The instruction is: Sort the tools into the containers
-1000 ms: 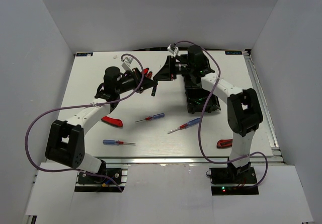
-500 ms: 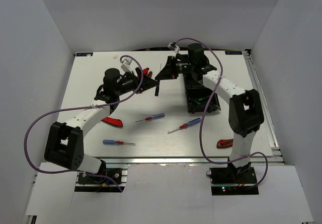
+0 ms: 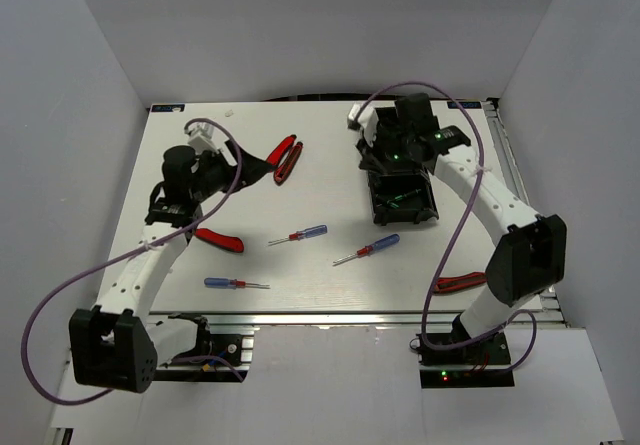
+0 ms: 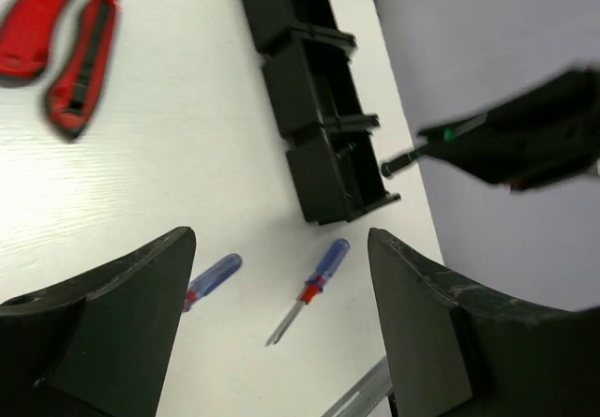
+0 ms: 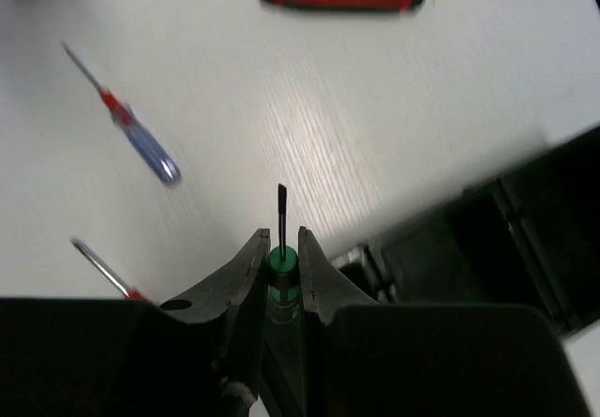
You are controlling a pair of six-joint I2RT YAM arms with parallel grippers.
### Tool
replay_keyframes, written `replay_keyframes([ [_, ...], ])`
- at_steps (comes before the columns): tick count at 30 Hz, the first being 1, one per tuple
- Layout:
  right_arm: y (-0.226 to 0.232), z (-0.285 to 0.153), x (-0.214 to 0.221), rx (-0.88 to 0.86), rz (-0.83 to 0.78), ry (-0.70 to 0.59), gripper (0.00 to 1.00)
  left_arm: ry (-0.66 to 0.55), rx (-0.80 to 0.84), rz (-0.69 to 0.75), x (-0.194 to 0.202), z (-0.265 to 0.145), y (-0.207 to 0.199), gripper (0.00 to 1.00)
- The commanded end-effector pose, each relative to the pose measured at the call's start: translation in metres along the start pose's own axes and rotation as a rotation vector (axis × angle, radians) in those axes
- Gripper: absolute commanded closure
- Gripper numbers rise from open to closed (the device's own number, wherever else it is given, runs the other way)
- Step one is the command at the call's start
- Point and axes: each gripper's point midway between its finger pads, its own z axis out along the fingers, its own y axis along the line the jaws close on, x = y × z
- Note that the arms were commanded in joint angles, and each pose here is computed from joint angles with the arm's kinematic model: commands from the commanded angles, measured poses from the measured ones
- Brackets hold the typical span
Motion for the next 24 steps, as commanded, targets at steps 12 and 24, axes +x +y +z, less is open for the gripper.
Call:
replay_keyframes([
  [12,-0.049,-0.010,0.138,0.197,-0.332,0.410,0.89,0.006,-0.175,-0.017,0.012,-0.040,0.041,0.13],
  [24,-0.034,-0.028,0.096,0.086,-0.331,0.294,0.21,-0.002,-0.244,-0.035,0.020,-0.055,0.050,0.13],
])
